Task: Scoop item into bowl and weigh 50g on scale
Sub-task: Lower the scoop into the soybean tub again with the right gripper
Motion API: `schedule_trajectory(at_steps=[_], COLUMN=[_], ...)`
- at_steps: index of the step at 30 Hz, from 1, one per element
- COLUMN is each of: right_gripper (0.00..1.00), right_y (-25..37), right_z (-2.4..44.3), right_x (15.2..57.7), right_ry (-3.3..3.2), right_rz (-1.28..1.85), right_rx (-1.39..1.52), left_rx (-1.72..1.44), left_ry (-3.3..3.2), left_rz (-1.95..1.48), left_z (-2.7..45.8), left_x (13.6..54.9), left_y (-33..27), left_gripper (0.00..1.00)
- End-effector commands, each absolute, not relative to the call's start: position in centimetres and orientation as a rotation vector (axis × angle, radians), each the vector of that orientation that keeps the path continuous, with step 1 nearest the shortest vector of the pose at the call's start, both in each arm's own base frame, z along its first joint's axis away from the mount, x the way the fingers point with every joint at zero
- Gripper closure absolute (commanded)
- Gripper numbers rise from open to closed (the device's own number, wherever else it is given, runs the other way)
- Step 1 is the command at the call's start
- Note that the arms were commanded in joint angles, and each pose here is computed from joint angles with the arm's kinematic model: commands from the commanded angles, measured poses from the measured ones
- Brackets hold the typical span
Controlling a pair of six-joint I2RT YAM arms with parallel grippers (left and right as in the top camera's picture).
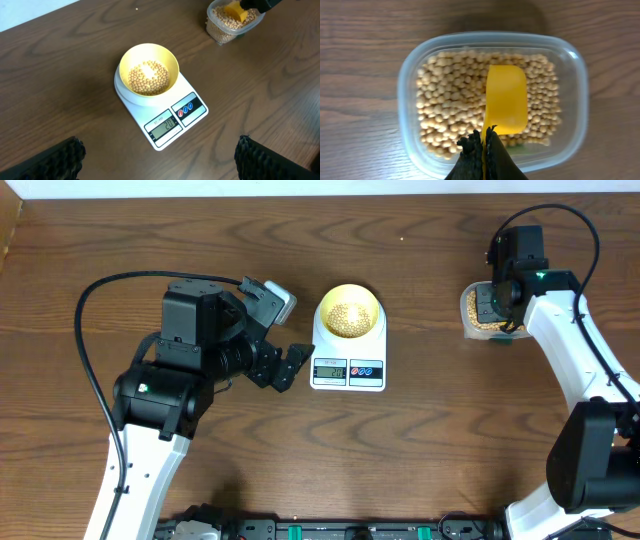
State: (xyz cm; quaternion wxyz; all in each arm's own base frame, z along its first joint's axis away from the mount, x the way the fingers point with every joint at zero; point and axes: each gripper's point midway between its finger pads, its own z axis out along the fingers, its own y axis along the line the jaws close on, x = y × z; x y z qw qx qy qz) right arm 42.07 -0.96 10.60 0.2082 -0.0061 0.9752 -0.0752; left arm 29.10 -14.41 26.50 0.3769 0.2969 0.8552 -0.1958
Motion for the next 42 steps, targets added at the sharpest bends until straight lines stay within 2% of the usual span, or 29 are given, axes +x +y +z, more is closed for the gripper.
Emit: schedule_trajectory(at_steps=[1, 23, 42], right_gripper=[0.99, 0.99, 0.99], right_y=[1.3, 0.2, -3.7], right_z=[10.8, 11.6, 11.7], right_x=[41.9, 41.9, 41.6], right_ry=[2.713, 2.664, 2.6], right_rz=[-0.015, 0.428, 0.586], right_rx=[-0.028, 0.095, 0.231], left_rx=[0.752, 0.752, 0.752], left_ry=[2.196, 2.199, 2.199], left_rz=[-0.512, -0.514, -0.514], left_z=[26.2, 26.1, 26.1], left_x=[29.1, 29.2, 29.2], left_y=[-14.4, -14.4, -14.4], left_gripper=[0.03, 0.02, 0.02])
